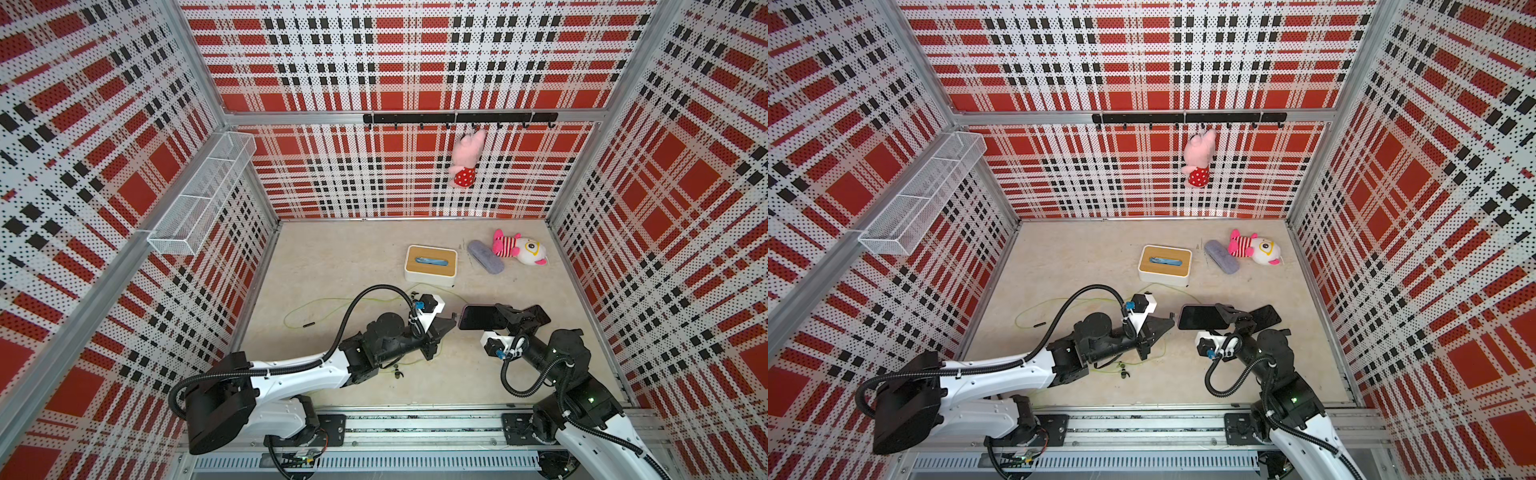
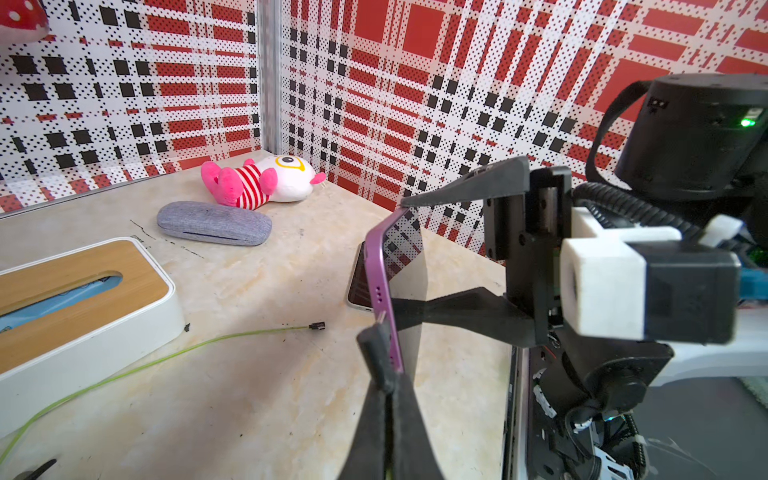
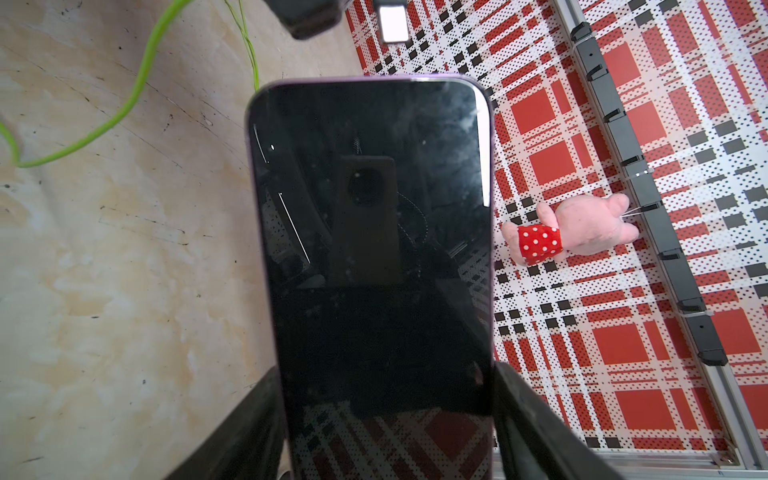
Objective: Plug wired earphones into phones
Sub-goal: Insert the wired earphone into the phone.
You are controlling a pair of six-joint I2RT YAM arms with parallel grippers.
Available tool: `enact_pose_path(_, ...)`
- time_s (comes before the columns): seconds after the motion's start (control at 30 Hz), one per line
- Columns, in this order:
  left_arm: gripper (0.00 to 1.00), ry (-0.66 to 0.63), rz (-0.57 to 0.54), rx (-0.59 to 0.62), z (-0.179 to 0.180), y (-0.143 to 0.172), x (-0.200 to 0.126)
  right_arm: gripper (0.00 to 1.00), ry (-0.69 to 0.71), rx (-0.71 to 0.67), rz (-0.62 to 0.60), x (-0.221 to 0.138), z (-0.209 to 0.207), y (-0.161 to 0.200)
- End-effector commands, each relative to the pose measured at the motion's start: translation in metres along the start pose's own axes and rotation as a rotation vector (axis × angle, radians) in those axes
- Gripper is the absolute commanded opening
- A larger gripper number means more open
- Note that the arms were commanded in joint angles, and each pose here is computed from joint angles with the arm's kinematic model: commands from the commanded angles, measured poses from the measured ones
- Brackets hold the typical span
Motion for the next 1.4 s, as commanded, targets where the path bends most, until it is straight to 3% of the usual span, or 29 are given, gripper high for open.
enact_pose_path(0.0, 0.00, 0.027, -0.009, 0.028, -0.004, -0.005, 0.004, 0.50, 0.032, -0.019, -0.061, -0.002, -0.007, -0.009)
enact_pose_path(0.87, 0.00, 0.000, 0.024, 0.050, -0.001, 0.000, 0.005, 0.50, 0.025, -0.025, -0.082, -0.002, -0.008, -0.012)
enact_pose_path(1.37, 0.00, 0.062, 0.086, 0.077, -0.006, 0.005, 0.015, 0.50, 0.000, -0.077, -0.048, -0.001, -0.005, -0.009)
Point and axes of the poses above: each gripper's point midway between its finger pads, its own x axis out along the fingers, its own z axis along the line the jaws close on, y = z × x, the point moved 9 cm from there along -x, back along the fingers, and after that the axes turned 10 degrees about x, right-handed, at the moved point
